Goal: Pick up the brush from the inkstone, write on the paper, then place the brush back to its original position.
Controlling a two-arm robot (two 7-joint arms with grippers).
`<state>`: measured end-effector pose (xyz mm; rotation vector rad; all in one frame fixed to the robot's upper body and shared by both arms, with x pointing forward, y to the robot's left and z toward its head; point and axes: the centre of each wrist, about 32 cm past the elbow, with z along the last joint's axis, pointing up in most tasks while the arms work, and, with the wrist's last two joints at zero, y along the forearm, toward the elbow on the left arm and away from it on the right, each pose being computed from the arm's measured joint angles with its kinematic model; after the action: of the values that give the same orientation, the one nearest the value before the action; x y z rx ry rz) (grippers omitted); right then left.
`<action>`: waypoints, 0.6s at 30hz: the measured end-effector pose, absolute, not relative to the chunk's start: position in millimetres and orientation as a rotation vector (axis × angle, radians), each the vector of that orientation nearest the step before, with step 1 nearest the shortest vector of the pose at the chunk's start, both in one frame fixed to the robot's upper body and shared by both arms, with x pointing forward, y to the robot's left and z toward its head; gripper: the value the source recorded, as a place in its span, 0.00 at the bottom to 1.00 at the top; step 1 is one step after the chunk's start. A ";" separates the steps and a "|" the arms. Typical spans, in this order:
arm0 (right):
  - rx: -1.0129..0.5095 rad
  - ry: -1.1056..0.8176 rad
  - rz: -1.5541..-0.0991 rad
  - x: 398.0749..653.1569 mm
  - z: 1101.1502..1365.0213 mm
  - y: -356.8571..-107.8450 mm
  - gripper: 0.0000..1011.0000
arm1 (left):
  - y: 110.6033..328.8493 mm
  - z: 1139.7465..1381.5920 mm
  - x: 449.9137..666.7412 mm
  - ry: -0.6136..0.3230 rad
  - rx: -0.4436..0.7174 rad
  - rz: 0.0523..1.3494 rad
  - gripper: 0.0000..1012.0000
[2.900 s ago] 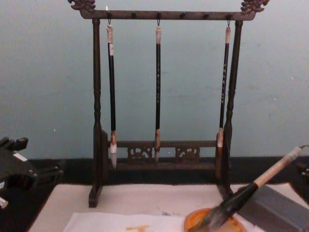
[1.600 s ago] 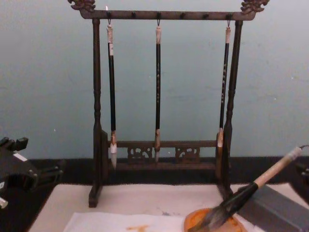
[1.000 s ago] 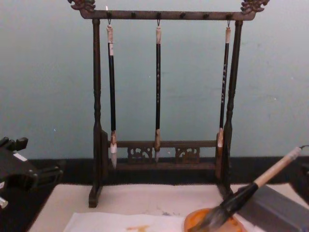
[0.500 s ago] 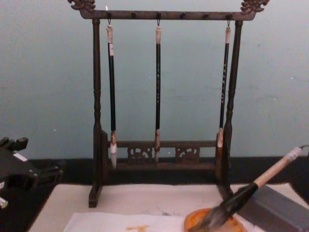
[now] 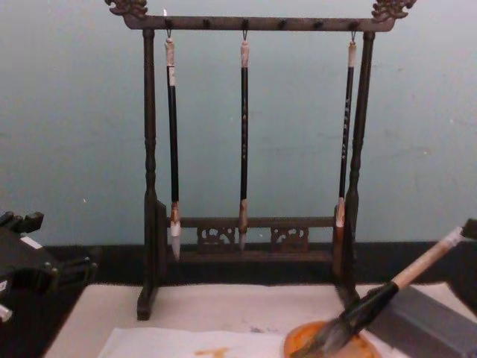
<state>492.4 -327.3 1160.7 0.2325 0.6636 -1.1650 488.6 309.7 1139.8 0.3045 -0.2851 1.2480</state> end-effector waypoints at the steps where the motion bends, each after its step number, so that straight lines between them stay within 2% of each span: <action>1: 0.258 0.689 -1.158 492.8 1156.9 -325.2 0.99 | 309.7 1139.8 488.6 -0.285 0.304 1.248 1.00; 9: 0.363 0.821 -1.136 501.9 1145.4 -318.6 0.99 | 309.7 1139.8 488.6 -0.285 0.305 1.248 1.00; 18: 0.405 0.894 -1.128 518.5 1141.6 -312.6 0.99 | 309.7 1139.8 488.6 -0.285 0.304 1.248 1.00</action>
<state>518.5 -312.6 1141.6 0.4054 0.8941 -1.1284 488.6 309.7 1139.8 0.3044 -0.2850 1.2480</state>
